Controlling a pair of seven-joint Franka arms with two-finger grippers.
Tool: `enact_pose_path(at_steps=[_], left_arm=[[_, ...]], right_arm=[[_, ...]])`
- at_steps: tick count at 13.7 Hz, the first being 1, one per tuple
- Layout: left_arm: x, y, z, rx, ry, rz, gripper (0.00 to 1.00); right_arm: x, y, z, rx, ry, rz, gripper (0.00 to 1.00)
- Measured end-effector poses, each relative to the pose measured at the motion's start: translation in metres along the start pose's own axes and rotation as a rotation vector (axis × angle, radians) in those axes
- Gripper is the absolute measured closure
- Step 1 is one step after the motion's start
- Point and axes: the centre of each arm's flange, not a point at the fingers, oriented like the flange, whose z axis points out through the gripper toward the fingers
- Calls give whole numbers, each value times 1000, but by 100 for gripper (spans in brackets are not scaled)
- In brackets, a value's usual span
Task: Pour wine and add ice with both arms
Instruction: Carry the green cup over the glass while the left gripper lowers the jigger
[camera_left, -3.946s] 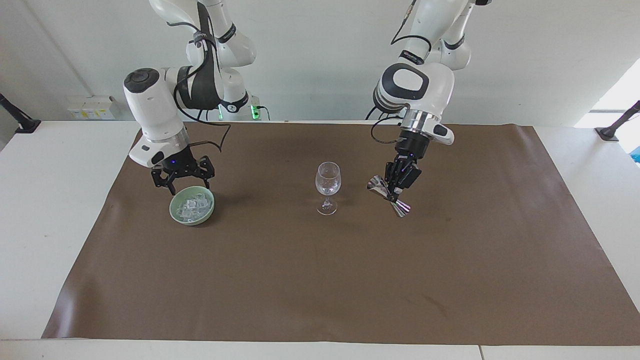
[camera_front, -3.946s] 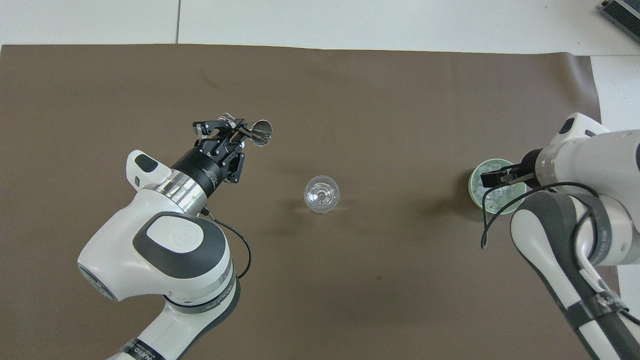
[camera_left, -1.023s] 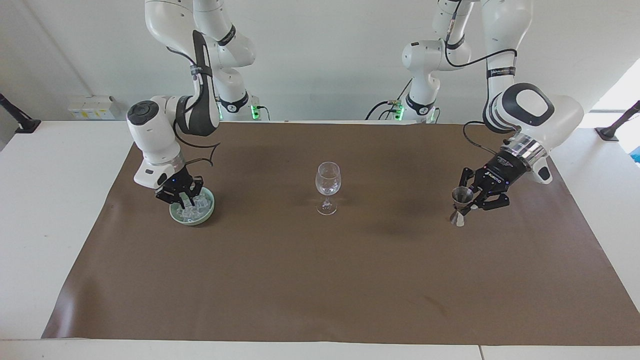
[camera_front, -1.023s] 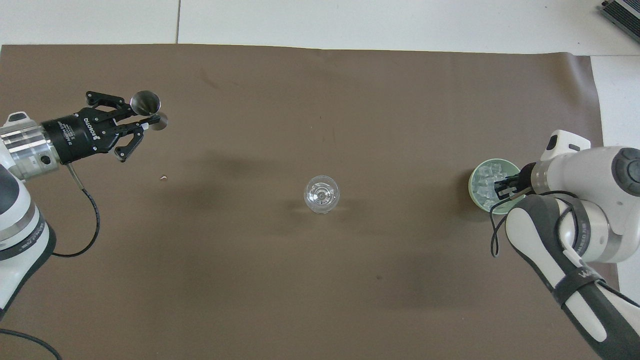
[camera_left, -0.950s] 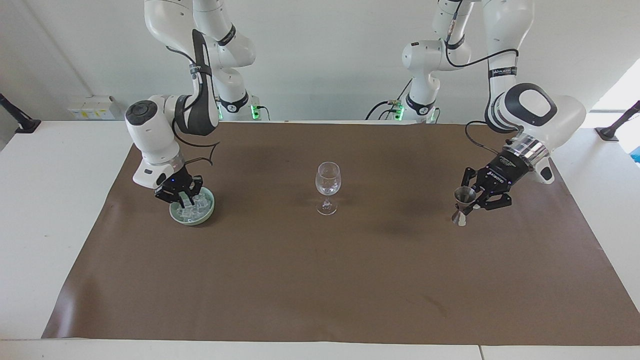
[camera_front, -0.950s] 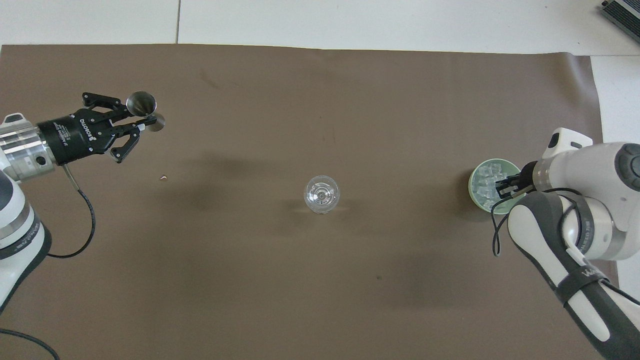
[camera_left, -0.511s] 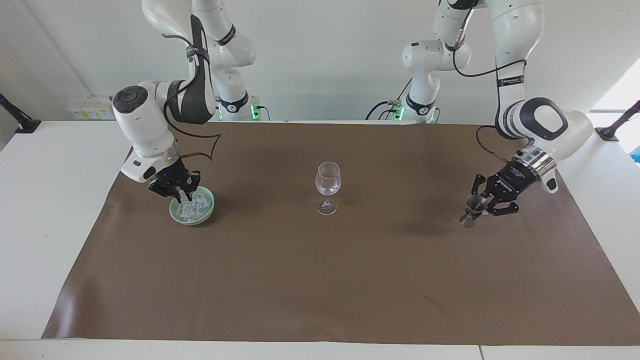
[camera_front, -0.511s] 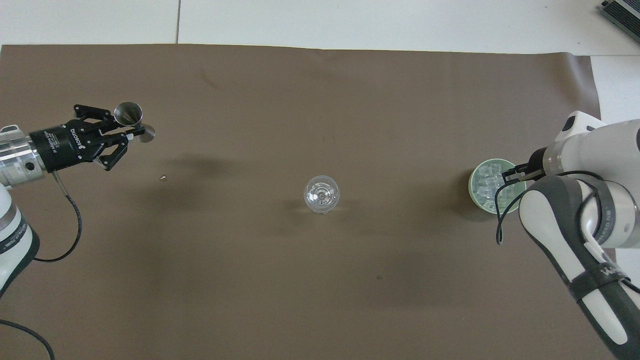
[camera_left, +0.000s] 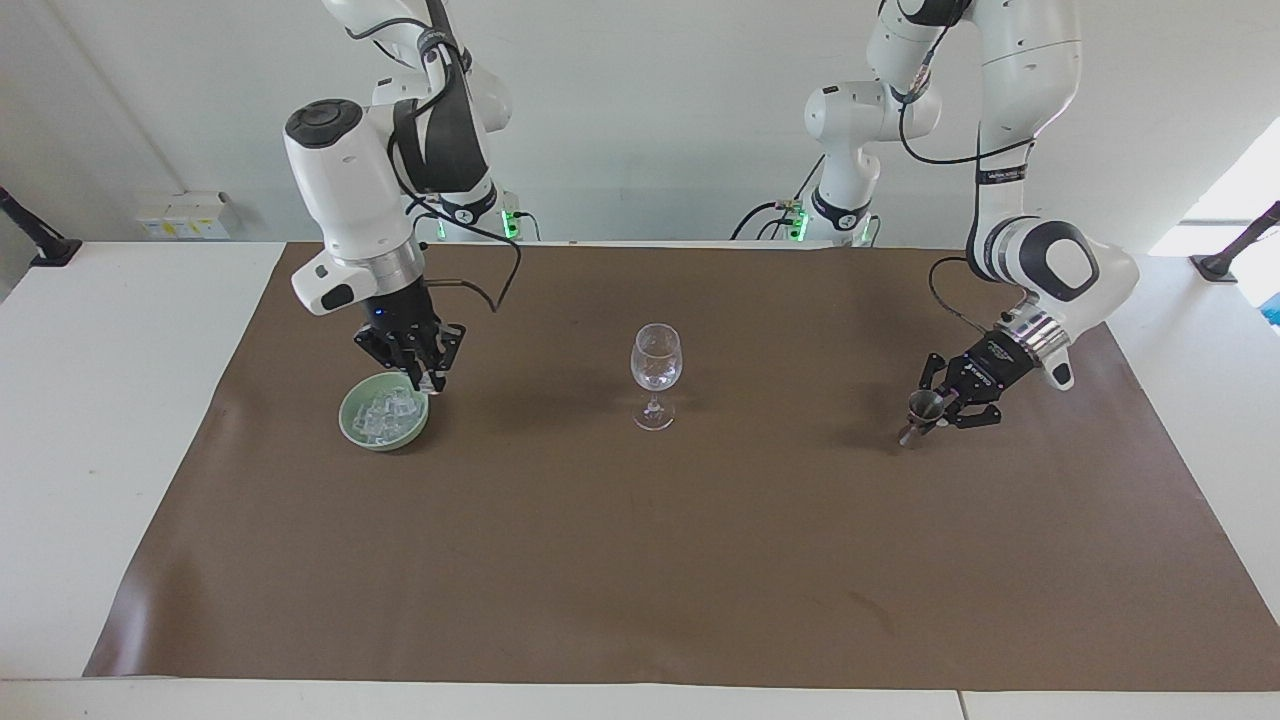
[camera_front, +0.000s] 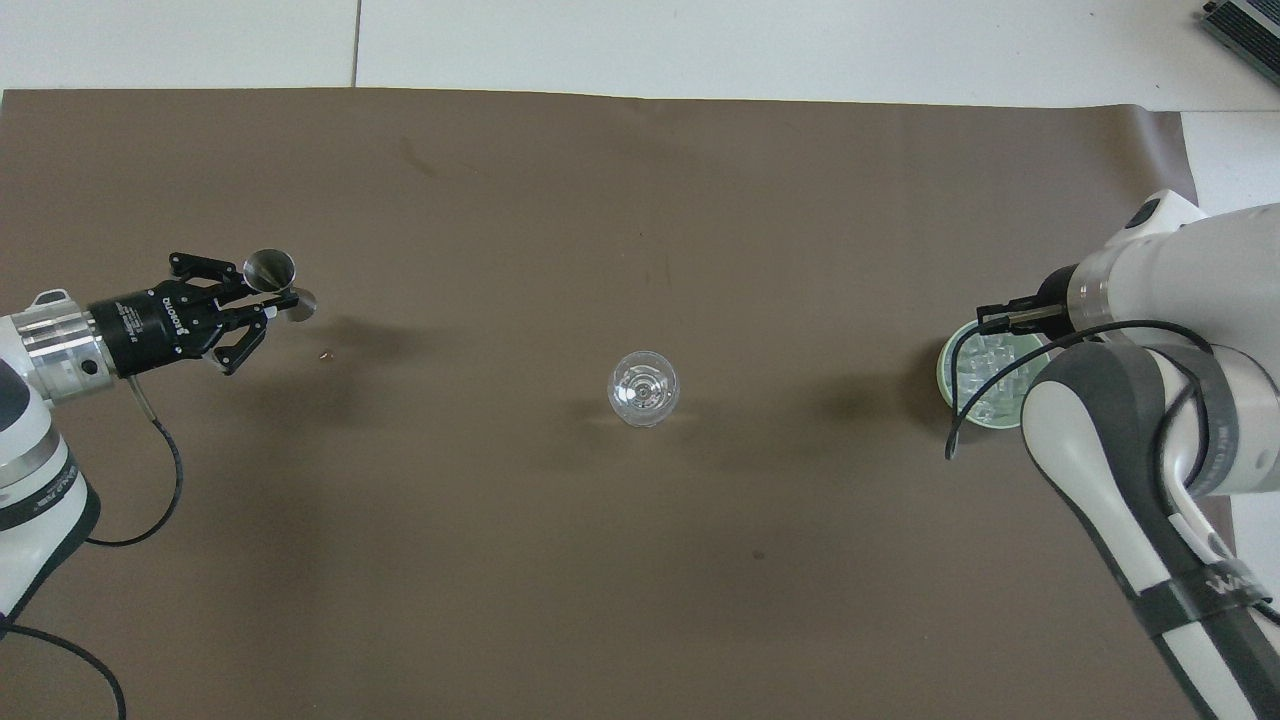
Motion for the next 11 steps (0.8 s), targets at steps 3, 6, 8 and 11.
enact_pose_path(at_steps=[3, 6, 8, 11], left_arm=[[12, -12, 3, -7, -14, -5, 79], [23, -21, 2, -20, -22, -1, 79], [25, -22, 1, -34, -31, -12, 79], [26, -23, 2, -54, -48, -27, 79]], right_arm=[[-5, -44, -21, 88, 9, 108, 75], [-17, -87, -31, 134, 8, 179, 75], [-28, -120, -34, 175, 23, 214, 75], [-53, -162, -34, 209, 7, 233, 75]])
